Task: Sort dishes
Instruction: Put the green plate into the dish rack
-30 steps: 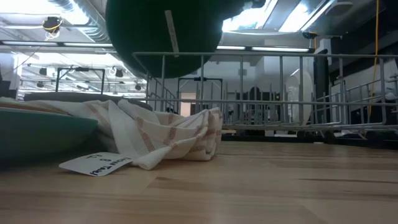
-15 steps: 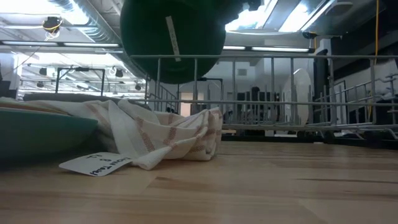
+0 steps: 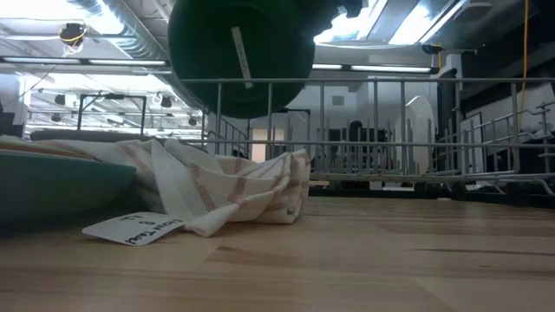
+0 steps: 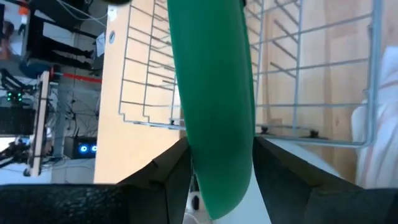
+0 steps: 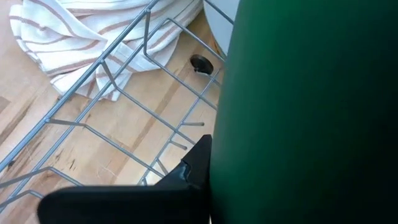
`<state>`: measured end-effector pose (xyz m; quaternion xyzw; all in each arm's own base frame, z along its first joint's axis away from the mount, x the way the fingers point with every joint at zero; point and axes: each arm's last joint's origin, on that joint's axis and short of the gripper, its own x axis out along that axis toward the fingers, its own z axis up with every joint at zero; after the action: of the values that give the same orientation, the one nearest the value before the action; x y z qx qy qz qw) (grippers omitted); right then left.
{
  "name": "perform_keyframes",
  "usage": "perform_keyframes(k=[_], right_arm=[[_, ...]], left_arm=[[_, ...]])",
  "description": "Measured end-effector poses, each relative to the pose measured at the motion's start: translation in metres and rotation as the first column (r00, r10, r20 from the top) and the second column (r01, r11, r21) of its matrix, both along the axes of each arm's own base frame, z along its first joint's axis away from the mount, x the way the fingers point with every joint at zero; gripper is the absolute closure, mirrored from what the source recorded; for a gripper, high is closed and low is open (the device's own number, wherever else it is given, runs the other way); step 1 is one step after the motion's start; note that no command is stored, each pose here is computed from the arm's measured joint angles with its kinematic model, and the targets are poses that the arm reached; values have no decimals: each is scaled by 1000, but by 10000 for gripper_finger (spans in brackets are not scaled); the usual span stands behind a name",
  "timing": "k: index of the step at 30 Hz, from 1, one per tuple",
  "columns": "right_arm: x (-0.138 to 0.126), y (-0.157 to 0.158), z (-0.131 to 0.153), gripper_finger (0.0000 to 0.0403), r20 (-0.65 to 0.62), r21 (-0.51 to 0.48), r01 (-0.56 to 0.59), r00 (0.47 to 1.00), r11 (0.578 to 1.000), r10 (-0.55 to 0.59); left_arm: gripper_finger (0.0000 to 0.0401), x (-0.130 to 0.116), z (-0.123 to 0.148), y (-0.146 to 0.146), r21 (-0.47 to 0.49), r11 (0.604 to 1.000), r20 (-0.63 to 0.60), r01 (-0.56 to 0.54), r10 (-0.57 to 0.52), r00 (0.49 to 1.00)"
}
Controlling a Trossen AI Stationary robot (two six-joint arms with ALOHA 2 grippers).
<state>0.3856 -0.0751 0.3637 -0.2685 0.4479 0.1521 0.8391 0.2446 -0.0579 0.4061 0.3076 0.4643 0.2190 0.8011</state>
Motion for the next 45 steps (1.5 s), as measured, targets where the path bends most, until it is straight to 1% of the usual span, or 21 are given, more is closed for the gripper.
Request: perform_keyframes(k=[6, 9, 12, 15, 18, 21, 23, 25, 27, 29, 31, 33, 37, 40, 42, 44, 45], right_arm=[[0, 3, 1, 355, 0, 2, -43, 999, 999, 43], [-1, 8, 7, 355, 1, -5, -58, 998, 998, 58], [-4, 14, 18, 355, 2, -41, -81, 997, 996, 81], [-8, 13, 30, 355, 13, -79, -52, 999, 996, 53], [-12, 11, 39, 355, 24, -101, -8, 1000, 995, 10], [-16, 8, 44, 355, 24, -115, 56, 998, 992, -53], [-18, 6, 48, 355, 27, -139, 109, 994, 984, -106], [-22, 5, 50, 355, 10, -175, 149, 989, 973, -150], [-25, 2, 55, 355, 19, -199, 208, 978, 958, -209], [-31, -4, 61, 355, 21, -178, 269, 963, 946, -270], [-37, -13, 66, 355, 35, -142, 354, 935, 925, -352], [-44, -23, 72, 355, 46, -100, 436, 900, 894, -434], [-60, -45, 76, 355, 33, -11, 583, 813, 813, -582], [-76, -59, 78, 355, -23, 96, 655, 754, 750, -656], [-87, -70, 83, 355, -32, 173, 696, 711, 697, -702], [-98, -79, 89, 355, -40, 254, 734, 659, 630, -751], [-105, -85, 93, 355, -36, 288, 754, 625, 591, -780]], left_arm=[[244, 0, 3, -15, -9, 998, 44, 69, -69, 997], [244, 0, 4, -19, -12, 996, 59, 91, -90, 994], [244, 0, 4, -23, -12, 995, 77, 101, -100, 992], [244, -1, 6, -26, 48, 995, 97, 86, -91, 991], [244, -3, 9, -28, 167, 985, 139, 33, -57, 989], [244, -4, 13, -28, 302, 952, 197, -49, -12, 980], [244, -6, 15, -28, 364, 927, 230, -94, 8, 973], [244, -6, 16, -27, 390, 913, 246, -118, 20, 969], [244, -6, 16, -27, 390, 911, 261, -133, 29, 965], [244, -7, 16, -26, 379, 914, 278, -148, 40, 960], [244, -7, 15, -26, 356, 921, 302, -160, 49, 952], [244, -6, 14, -25, 314, 937, 305, -155, 55, 951], [244, -3, 10, -20, 165, 979, 268, -120, 72, 961], [245, 1, 4, -10, 57, 992, 216, -114, 100, 971], [248, 5, -2, -1, 11, 992, 173, -126, 122, 977], [253, 8, -7, 9, -22, 989, 139, -148, 150, 979], [255, 10, -10, 14, -35, 987, 123, -159, 163, 979]])
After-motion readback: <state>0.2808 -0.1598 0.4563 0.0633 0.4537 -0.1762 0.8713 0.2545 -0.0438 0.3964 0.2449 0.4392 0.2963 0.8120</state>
